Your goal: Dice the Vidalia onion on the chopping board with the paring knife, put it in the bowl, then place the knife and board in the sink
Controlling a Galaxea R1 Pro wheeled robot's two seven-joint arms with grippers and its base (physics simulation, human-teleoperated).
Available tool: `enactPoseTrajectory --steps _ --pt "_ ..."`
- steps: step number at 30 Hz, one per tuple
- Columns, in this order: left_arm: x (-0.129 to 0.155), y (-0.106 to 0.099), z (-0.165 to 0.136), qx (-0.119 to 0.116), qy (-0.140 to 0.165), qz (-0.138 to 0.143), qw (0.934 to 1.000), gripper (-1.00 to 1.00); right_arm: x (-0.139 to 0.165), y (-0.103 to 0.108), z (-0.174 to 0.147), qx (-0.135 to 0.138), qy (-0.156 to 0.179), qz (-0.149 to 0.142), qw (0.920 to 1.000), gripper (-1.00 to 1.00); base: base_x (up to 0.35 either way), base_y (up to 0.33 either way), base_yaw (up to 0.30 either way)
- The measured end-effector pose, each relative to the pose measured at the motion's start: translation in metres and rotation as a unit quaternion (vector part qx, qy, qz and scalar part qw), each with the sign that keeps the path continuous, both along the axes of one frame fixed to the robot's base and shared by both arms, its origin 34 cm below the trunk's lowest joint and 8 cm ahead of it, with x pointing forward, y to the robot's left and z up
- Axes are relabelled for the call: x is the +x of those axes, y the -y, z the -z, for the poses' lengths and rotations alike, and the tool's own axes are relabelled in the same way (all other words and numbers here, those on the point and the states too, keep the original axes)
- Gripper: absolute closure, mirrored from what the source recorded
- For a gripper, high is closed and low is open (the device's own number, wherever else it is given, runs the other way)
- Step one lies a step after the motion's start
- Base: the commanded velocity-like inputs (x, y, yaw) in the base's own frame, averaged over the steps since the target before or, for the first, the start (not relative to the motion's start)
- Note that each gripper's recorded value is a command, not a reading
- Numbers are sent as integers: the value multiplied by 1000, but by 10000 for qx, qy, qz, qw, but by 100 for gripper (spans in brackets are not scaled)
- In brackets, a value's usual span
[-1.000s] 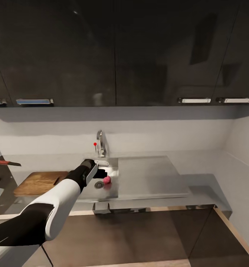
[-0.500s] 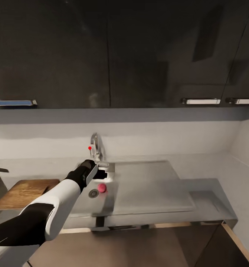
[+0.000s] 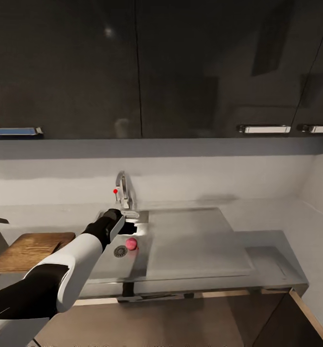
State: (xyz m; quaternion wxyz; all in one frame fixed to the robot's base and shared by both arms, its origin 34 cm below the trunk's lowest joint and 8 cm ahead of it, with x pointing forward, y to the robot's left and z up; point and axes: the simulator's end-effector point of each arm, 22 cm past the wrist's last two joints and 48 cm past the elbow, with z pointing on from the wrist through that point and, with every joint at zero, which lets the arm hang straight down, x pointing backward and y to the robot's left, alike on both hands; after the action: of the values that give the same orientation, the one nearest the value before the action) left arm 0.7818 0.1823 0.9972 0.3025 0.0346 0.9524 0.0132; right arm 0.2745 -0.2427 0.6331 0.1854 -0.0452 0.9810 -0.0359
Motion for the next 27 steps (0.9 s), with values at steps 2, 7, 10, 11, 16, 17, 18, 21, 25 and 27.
enactPoseTrajectory --steps 2,7,10,11,16,17,18,21,25,27 --pt "0 -2 2 5 -14 -9 10000 -100 -1 0 0 0 -13 1 10000 -100 0 0 0" --pt "0 -3 7 10 -51 -17 10000 -100 -3 0 2 0 -46 1 10000 -100 0 0 0" --pt "0 -3 10 10 -71 -18 10000 -100 -5 0 2 2 -69 1 10000 -100 0 0 0" --pt "0 -3 10 10 -78 -18 10000 -100 -6 -1 2 3 -76 0 10000 -100 0 0 0" --pt "0 -3 15 10 -112 -18 9999 -100 -8 -1 3 7 -105 -2 9999 -100 34 -1 0" --pt "0 -3 16 10 -118 -18 9999 -100 -8 -1 4 7 -113 -2 9999 -100 135 -33 0" --pt "-1 -3 17 11 -126 -18 9999 -100 -9 -1 4 7 -121 -2 9999 -100 153 -49 0" --pt "-2 -3 21 19 -169 -15 9999 -100 -10 -1 4 8 -136 -3 9999 -100 207 -97 0" --pt "-5 -4 26 27 -237 -12 9997 -100 -12 -2 5 17 -182 -8 9998 -100 109 -37 0" --pt "-7 -4 29 31 -269 -11 9996 -100 -14 -4 6 27 -235 -11 9997 -100 30 -10 0"
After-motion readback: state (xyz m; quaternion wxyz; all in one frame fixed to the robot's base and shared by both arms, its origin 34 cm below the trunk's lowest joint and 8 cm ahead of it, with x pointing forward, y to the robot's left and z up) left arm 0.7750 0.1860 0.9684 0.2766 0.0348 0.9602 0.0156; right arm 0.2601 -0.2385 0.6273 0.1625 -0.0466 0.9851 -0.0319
